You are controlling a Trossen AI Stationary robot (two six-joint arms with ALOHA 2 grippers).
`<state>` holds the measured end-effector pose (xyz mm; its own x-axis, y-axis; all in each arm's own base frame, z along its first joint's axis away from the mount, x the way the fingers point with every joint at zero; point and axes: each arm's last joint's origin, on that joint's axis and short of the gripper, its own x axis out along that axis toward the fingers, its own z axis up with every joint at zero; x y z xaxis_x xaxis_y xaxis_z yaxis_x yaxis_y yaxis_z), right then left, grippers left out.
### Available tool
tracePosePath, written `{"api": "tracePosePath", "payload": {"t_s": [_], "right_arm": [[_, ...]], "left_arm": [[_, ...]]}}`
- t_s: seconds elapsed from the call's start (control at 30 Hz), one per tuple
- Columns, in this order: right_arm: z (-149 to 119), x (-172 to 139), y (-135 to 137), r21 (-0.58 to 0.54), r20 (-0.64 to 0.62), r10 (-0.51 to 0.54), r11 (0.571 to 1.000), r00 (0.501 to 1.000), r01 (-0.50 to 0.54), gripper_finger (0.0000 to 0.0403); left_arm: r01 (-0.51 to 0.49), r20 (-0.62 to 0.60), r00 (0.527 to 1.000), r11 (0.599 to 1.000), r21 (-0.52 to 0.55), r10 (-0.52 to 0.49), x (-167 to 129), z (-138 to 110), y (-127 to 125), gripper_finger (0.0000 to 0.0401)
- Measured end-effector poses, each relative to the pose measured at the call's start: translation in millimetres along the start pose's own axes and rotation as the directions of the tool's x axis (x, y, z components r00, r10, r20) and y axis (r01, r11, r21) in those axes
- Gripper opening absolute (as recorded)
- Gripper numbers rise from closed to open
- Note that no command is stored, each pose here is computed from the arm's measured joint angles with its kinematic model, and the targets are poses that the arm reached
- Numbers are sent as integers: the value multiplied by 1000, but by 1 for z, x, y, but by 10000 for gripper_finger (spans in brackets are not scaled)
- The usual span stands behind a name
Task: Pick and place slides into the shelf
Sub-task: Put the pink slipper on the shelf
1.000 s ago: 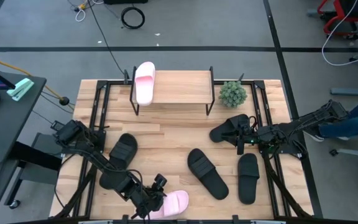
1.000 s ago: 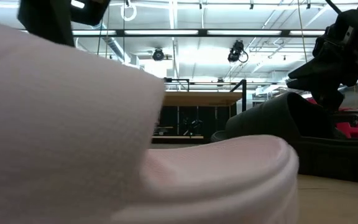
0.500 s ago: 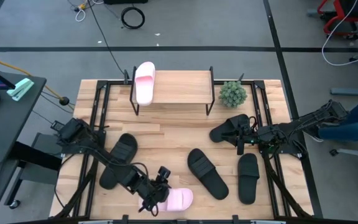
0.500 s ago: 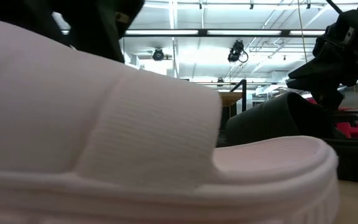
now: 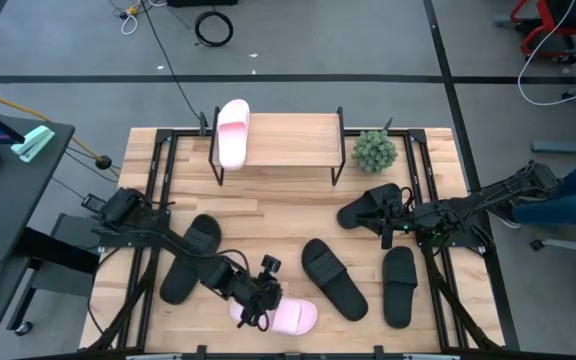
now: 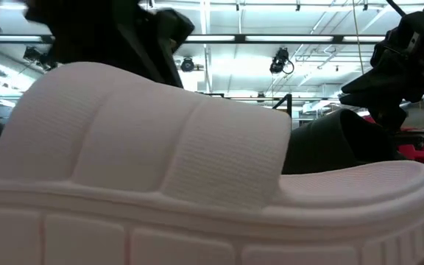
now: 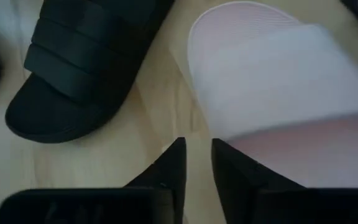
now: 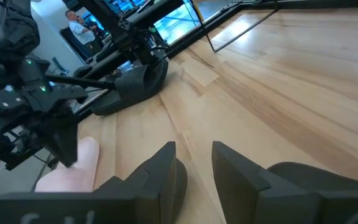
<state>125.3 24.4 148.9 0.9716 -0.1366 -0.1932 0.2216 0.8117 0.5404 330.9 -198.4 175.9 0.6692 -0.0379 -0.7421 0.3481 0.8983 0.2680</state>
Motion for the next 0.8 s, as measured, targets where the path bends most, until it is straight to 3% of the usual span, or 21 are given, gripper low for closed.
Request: {"api": "tracePosePath", "payload": {"t_s": [0.23,0.5,0.67,0.8], "right_arm": [[-1,0,-1,-5,-8,-6,1000,1000,6,110],[-1,0,-1,-7,-12,-9,1000,1000,9,110],[-1,0,-1,-7,-12,-9,1000,1000,9,110],[-1,0,-1,-6,-12,-9,1000,1000,9,110]], "left_arm": [[-22,-28,999,1000,-6,22,16,-7,-3,7],[-181,84,979,983,-33,184,-20,11,-1,5],[-181,143,972,981,-63,188,-45,21,8,4],[-128,92,987,991,-27,129,-48,16,8,21]]}}
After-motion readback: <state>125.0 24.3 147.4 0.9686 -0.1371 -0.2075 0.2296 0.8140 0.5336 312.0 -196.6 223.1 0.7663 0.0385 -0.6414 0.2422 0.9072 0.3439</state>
